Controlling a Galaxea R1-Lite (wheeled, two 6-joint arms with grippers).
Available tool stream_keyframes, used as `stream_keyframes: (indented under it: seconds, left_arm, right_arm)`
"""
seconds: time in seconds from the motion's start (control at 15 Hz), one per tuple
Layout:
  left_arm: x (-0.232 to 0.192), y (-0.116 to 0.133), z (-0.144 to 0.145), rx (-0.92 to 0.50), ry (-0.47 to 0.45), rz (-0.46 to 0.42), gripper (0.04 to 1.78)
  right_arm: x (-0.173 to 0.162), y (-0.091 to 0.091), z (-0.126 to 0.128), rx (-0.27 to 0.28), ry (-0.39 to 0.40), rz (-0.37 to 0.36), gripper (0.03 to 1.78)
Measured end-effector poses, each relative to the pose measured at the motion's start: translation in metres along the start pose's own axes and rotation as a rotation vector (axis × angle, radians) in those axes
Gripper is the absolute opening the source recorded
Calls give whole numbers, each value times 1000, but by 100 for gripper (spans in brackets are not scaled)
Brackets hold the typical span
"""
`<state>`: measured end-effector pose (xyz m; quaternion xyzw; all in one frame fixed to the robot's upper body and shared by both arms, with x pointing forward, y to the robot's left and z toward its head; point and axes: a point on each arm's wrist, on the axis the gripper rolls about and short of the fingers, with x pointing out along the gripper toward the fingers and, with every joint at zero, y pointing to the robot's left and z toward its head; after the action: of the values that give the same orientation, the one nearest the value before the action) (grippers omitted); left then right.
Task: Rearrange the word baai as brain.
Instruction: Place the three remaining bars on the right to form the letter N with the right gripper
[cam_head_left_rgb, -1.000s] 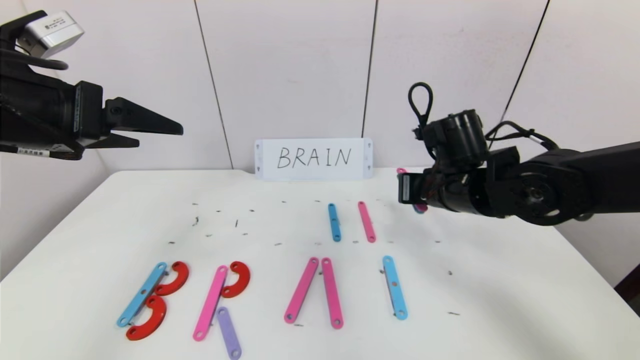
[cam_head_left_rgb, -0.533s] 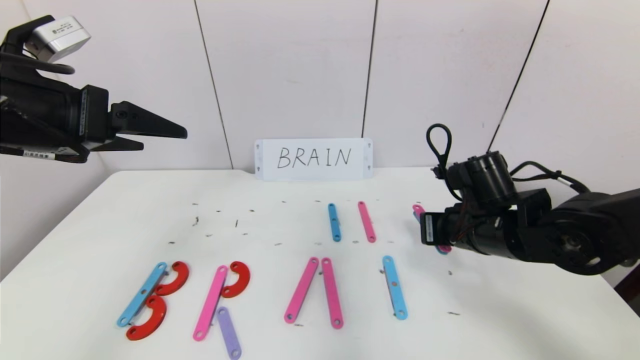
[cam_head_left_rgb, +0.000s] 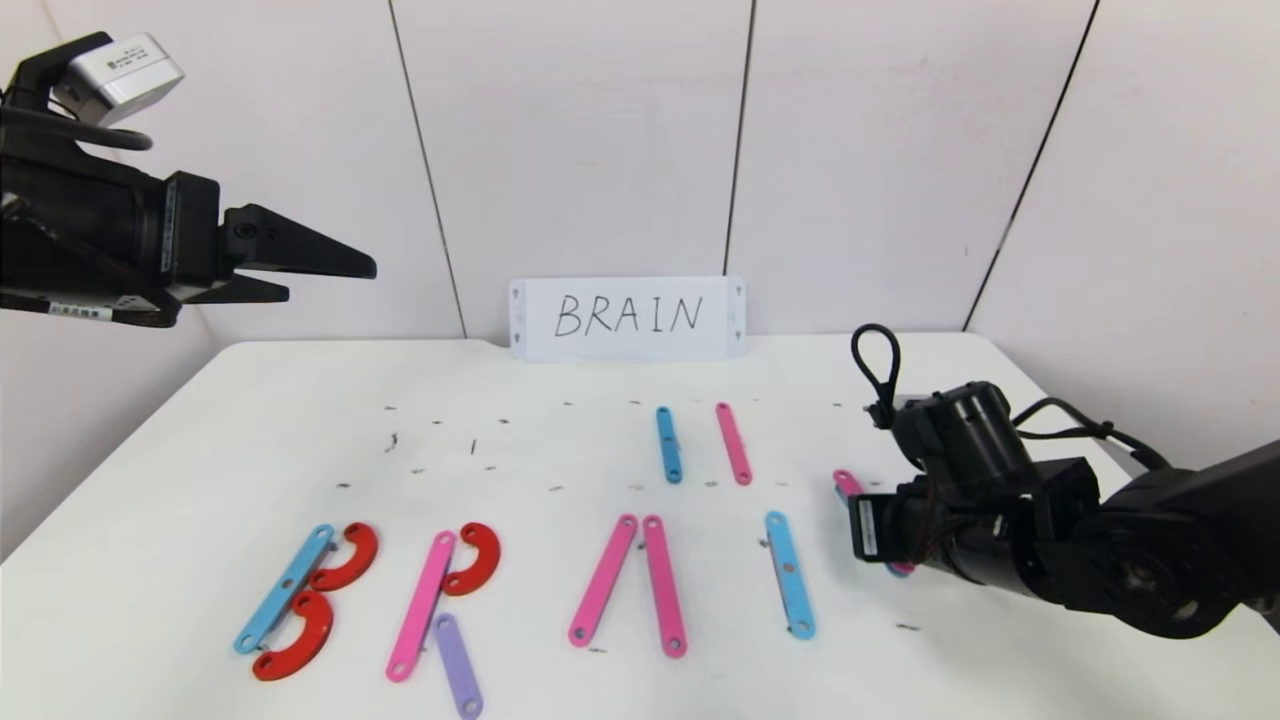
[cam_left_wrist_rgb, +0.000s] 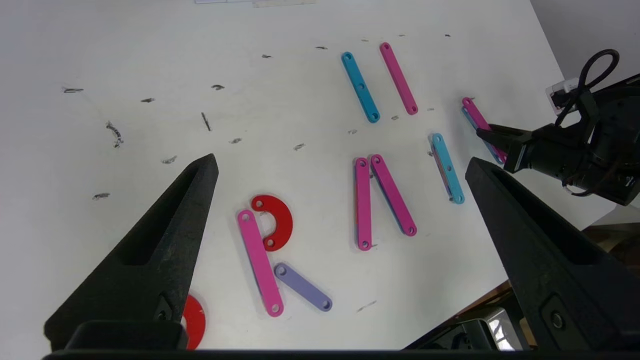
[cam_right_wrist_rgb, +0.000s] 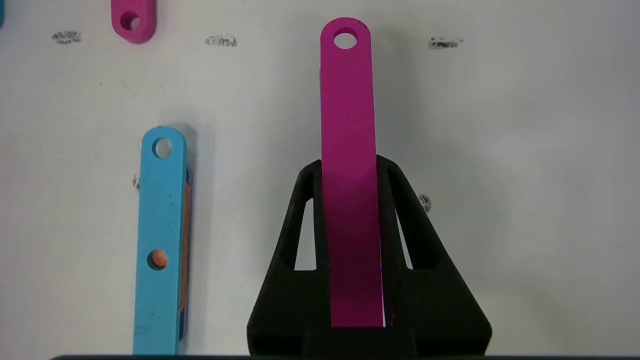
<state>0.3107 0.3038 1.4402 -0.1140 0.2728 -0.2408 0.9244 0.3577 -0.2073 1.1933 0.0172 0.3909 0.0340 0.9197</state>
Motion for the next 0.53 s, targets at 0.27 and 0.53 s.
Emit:
stream_keyframes:
  seconds: [0.27,0.53]
  left_arm:
    - [0,0,0,0,1,-2,173]
    - [-1,-1,0,2,-1,-3,173]
  right_arm:
    - [3,-4,-14,1,3,-2,30]
    - [3,-8,-26,-2,19,-9,30]
